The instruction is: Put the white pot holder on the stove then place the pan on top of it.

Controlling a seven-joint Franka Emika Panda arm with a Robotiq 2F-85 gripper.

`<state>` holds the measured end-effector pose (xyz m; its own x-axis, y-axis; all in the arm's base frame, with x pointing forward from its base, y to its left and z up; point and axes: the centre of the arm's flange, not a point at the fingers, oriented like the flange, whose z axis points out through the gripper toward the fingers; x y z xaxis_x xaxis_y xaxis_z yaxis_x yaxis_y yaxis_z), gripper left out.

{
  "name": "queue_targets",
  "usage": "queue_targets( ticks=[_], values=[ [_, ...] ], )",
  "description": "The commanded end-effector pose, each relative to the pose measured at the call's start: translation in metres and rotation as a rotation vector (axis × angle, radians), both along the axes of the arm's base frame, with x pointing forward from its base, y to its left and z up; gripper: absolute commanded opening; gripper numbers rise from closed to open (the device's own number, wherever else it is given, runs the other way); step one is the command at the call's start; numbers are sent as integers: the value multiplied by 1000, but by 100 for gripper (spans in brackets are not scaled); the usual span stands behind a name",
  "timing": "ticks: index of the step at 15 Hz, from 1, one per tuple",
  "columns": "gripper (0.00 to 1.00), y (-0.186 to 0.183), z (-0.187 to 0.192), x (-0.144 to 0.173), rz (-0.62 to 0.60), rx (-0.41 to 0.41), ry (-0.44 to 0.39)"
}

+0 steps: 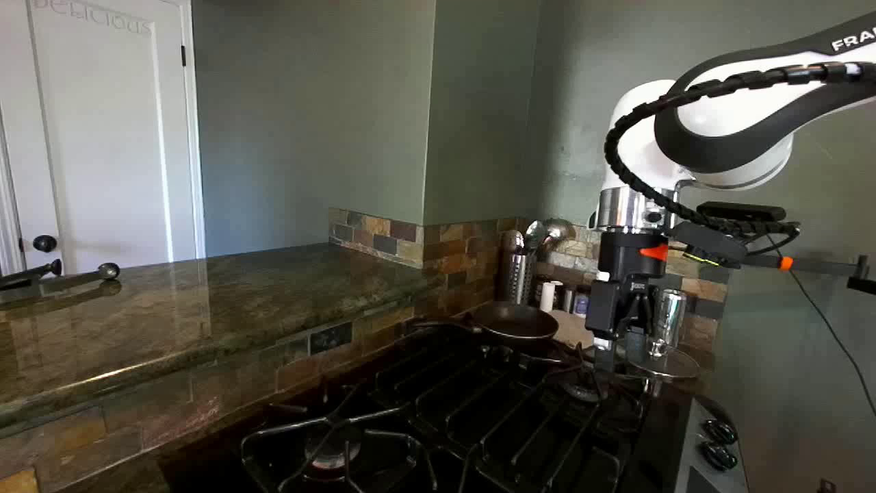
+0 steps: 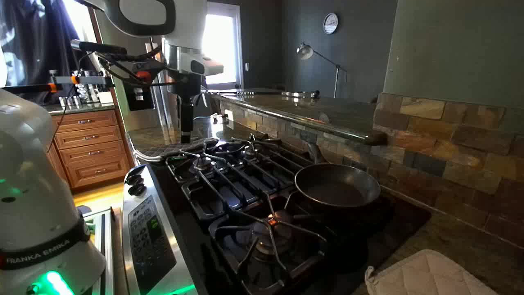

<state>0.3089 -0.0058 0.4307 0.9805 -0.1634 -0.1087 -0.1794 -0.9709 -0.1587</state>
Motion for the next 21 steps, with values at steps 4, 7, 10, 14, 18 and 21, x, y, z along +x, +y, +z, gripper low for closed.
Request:
queue_targets(
  ticks=[4, 7, 10, 14, 18, 21],
  values=[
    [100, -10, 0, 10, -76, 15, -6],
    [100, -80, 0, 44, -264, -6, -46],
    [100, -150, 0, 77, -448, -9, -137],
    [100, -231, -9, 113, -669, -95, -252],
    [100, -289, -34, 140, -812, -154, -262],
    [100, -288, -36, 125, -800, -150, -263]
  ],
)
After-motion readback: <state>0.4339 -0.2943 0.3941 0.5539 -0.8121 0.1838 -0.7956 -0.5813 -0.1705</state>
